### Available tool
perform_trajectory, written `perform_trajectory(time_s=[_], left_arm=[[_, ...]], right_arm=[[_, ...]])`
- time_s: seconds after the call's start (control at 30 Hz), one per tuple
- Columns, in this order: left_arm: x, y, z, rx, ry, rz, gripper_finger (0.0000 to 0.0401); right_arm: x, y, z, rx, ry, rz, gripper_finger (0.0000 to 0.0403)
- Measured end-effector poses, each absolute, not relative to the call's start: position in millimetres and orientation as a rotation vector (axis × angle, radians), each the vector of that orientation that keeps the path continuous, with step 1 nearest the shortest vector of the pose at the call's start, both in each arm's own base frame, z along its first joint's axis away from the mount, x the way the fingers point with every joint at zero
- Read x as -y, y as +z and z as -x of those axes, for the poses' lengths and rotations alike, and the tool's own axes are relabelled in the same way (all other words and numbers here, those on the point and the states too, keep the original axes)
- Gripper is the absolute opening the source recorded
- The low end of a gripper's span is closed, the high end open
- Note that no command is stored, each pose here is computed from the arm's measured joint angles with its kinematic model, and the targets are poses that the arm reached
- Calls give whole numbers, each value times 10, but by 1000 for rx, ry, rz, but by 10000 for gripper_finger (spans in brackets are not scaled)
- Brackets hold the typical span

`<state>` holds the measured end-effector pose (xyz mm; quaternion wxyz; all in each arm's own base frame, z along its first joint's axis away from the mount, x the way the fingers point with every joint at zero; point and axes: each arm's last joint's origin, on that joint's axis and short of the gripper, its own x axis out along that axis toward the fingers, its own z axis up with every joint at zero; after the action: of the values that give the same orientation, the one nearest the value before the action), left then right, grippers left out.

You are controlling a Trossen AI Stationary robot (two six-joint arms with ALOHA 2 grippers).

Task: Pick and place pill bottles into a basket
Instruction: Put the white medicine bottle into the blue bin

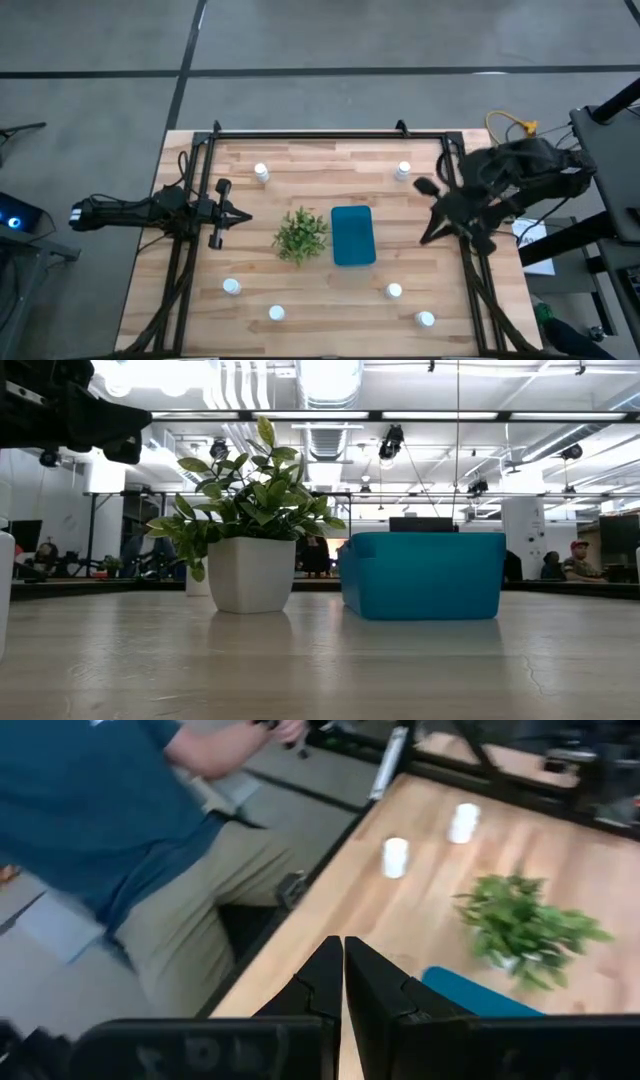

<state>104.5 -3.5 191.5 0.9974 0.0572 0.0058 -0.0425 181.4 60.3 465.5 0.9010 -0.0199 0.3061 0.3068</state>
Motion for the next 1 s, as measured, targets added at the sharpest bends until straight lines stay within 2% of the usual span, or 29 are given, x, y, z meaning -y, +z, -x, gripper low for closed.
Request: perform_trajectory(time_s=[0.5,1.0], left_arm=[[36,1914,-1045,-12,-86,-115,0],[36,1915,-1045,-12,-86,-115,0]], right_arm=[[-1137,4492,-2176,-805,681,62,9],[-1668,4305,-2364,-1125,525,187,9]])
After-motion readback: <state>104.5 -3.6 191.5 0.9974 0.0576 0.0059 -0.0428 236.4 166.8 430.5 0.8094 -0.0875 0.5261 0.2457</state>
